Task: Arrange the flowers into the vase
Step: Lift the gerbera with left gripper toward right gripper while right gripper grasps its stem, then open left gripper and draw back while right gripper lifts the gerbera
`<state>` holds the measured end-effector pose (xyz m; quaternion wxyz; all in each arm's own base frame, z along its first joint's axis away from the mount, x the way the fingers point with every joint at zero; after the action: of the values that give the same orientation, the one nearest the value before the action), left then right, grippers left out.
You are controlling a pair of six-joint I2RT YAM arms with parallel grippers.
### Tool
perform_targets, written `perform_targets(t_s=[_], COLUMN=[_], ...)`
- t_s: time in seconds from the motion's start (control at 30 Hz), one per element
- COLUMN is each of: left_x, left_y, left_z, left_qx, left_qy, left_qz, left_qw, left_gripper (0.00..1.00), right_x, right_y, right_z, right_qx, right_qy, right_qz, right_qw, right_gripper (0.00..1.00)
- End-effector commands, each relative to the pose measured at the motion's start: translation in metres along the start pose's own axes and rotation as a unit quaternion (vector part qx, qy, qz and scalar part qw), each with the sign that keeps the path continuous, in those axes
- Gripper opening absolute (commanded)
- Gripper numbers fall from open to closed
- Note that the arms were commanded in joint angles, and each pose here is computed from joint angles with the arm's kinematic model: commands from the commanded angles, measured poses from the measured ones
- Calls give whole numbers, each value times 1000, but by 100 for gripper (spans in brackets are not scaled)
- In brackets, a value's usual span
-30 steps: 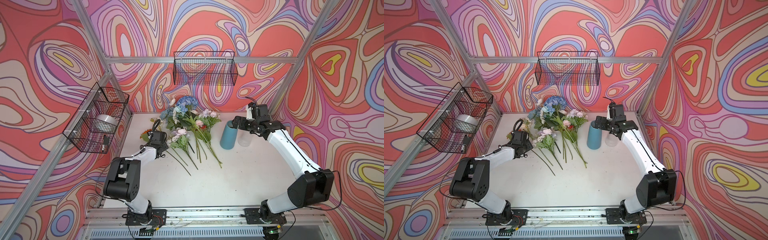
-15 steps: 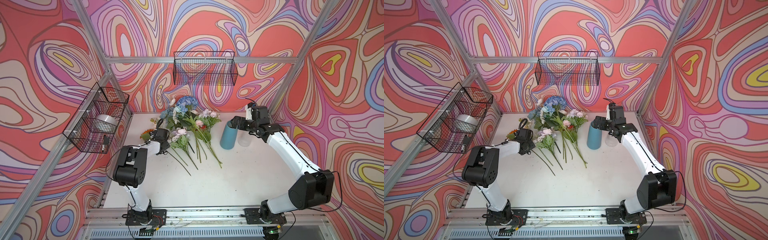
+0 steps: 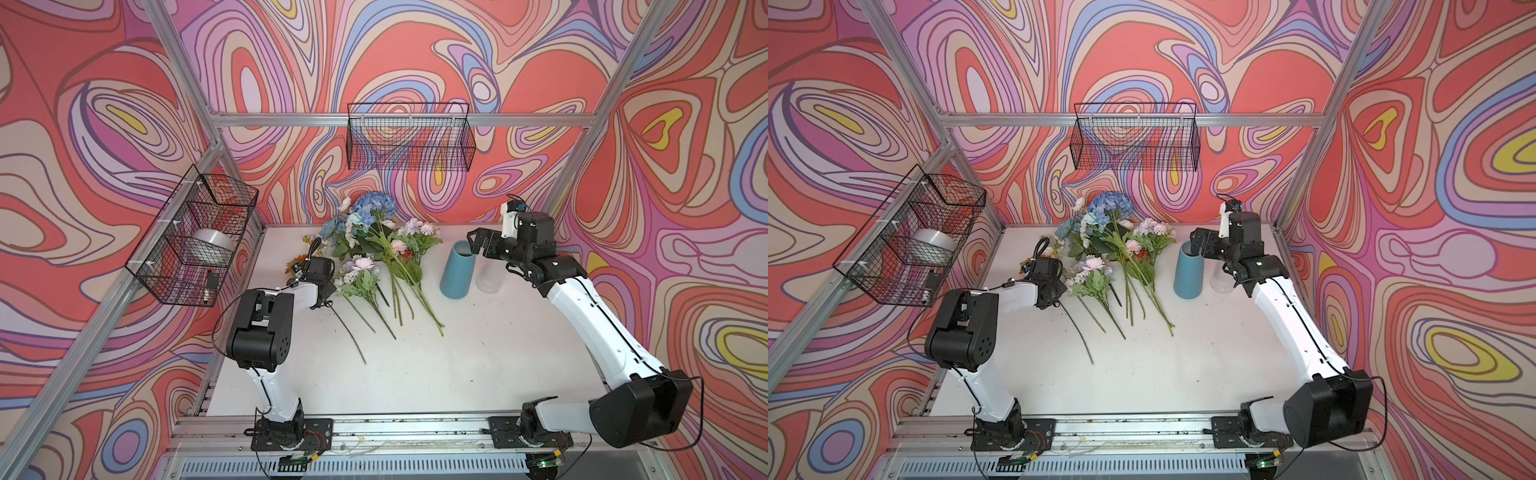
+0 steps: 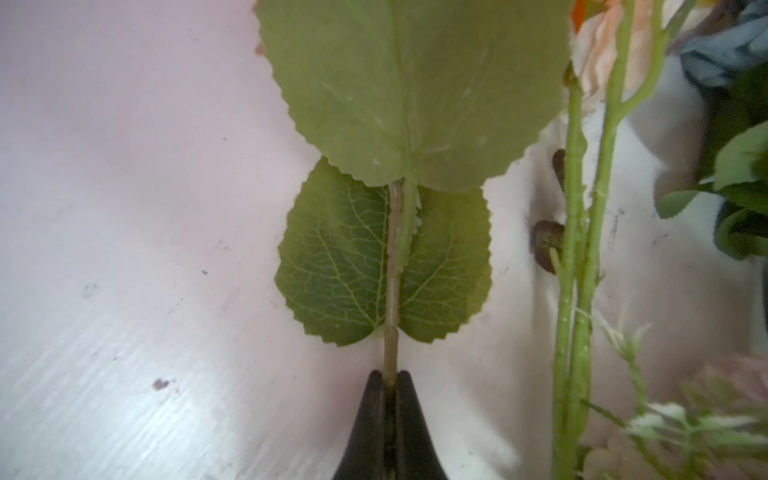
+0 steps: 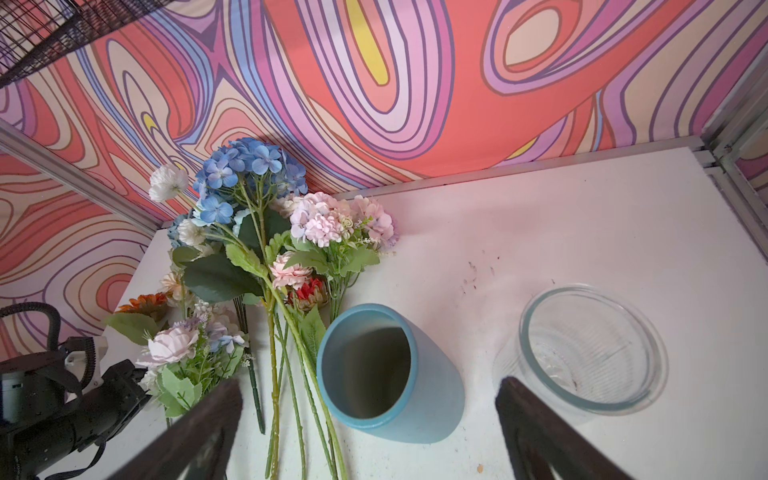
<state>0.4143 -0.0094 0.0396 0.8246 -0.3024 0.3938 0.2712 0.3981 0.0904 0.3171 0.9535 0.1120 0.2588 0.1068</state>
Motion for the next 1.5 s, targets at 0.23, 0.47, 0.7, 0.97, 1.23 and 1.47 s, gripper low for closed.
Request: perform_targets(t_s=[0.23,0.47,0.7,0.97,1.23,1.47], left_x=[-96,-233,-338,-388,-392,-389], left_y=[-12,-90,-147,-171,-175,-178], left_z=[56,79,59,36,17,9], left_qx=[-5,78,131,139,112,115], left_qy=[-104,-251,-330,-343,-297,-280], left_qz=[-71,-278,-450,-548,-593,-600], left_qw=[992,924,820,750,740,740], left_gripper=[0,0,0,0,0,0], right_x=[-3,-8,-33,-28,-5,3], right_y=[56,141,237,273,286,287], right_z=[9,-2,-31,-57,-73,-78], right_qx=[-36,-94,-153,-145,-142,-143], right_qy=[-28,-14,1,20,26,35], right_qz=[148,281,412,467,474,473], right_qw=[988,955,898,872,868,869], right_gripper=[91,58,57,57,36,0])
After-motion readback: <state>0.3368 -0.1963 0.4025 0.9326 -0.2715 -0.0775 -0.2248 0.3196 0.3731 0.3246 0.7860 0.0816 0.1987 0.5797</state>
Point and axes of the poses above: each gripper's point midway between its finger pads, its own x axis out along the fingers, its own y axis along the line the jaws close on, z = x × y, the point moved 2 cm from there along -x, back along the fingers, and after that the axes turned 4 degrees about -x, right-handed, at the moved point
